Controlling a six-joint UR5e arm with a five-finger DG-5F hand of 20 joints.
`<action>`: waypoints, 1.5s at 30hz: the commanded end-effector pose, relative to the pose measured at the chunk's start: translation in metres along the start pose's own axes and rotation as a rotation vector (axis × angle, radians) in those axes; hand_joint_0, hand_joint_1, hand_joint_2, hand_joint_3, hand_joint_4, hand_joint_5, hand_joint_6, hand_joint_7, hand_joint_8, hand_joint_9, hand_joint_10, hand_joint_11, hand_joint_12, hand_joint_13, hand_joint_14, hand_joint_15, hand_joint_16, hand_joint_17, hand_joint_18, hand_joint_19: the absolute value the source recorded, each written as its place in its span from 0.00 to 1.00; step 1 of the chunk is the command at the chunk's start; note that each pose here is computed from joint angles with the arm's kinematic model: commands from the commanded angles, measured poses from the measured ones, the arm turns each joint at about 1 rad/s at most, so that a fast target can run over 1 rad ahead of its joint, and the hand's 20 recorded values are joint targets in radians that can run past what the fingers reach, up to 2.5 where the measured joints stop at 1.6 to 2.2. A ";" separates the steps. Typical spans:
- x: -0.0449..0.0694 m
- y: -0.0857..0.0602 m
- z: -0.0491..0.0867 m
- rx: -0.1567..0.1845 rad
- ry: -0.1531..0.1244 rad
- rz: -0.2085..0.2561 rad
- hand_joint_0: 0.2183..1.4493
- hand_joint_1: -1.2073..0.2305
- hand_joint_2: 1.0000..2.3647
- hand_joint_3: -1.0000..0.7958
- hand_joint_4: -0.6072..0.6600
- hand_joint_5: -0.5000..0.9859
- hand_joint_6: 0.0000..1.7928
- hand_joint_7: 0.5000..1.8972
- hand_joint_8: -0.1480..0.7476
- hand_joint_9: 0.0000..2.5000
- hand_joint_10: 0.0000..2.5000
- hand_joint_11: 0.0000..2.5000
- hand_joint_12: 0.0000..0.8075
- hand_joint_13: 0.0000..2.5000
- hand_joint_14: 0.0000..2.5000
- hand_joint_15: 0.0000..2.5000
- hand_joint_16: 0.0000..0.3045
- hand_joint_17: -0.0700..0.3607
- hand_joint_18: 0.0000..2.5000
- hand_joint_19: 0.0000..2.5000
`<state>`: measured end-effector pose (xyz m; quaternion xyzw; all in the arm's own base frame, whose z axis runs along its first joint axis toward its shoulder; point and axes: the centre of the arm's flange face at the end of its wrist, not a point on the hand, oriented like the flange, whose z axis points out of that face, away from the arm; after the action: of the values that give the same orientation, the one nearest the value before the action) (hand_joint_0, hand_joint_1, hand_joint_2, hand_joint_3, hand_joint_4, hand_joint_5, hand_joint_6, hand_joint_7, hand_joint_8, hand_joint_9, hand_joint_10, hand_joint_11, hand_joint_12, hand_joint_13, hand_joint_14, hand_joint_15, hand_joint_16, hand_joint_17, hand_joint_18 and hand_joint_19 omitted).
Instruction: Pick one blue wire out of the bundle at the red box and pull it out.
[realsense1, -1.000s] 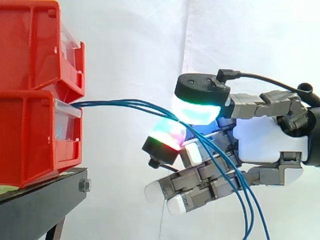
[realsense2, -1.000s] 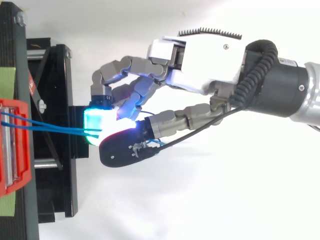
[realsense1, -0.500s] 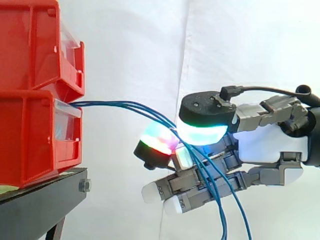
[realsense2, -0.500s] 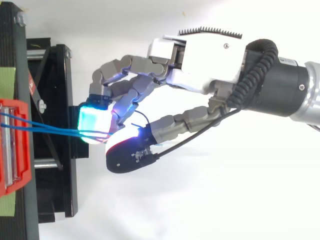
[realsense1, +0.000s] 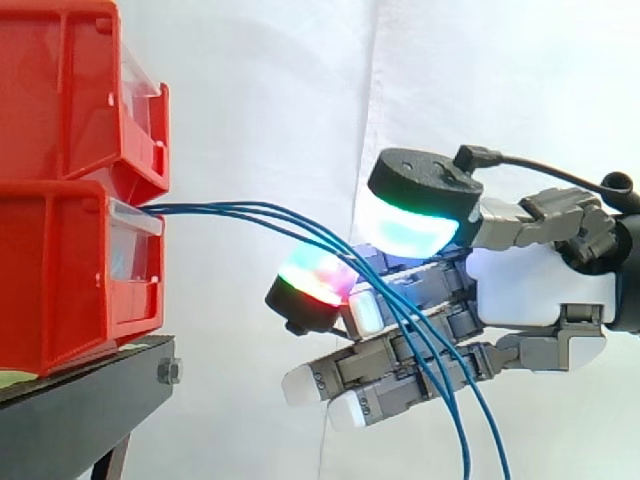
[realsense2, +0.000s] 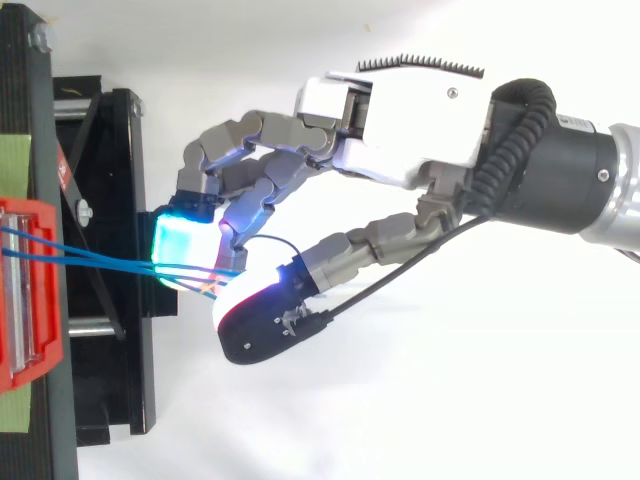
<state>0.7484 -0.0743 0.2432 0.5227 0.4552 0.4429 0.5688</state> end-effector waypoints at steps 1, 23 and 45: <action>0.000 0.000 0.000 0.000 0.001 0.000 0.27 0.31 0.00 0.32 0.61 0.25 0.43 0.44 0.47 0.35 0.01 0.27 0.48 0.18 0.00 0.12 0.20 0.48 0.15 0.14; 0.000 0.000 0.000 0.004 -0.001 0.002 0.31 0.28 0.01 0.41 0.63 0.24 0.46 0.43 0.47 0.37 0.01 0.28 0.47 0.20 0.01 0.13 0.19 0.47 0.17 0.14; 0.001 -0.001 -0.001 0.007 0.001 0.001 0.27 0.32 0.01 0.37 0.68 0.26 0.41 0.49 0.46 0.38 0.01 0.27 0.48 0.20 0.01 0.13 0.20 0.48 0.17 0.15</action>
<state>0.7480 -0.0731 0.2427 0.5243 0.4564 0.4423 0.5668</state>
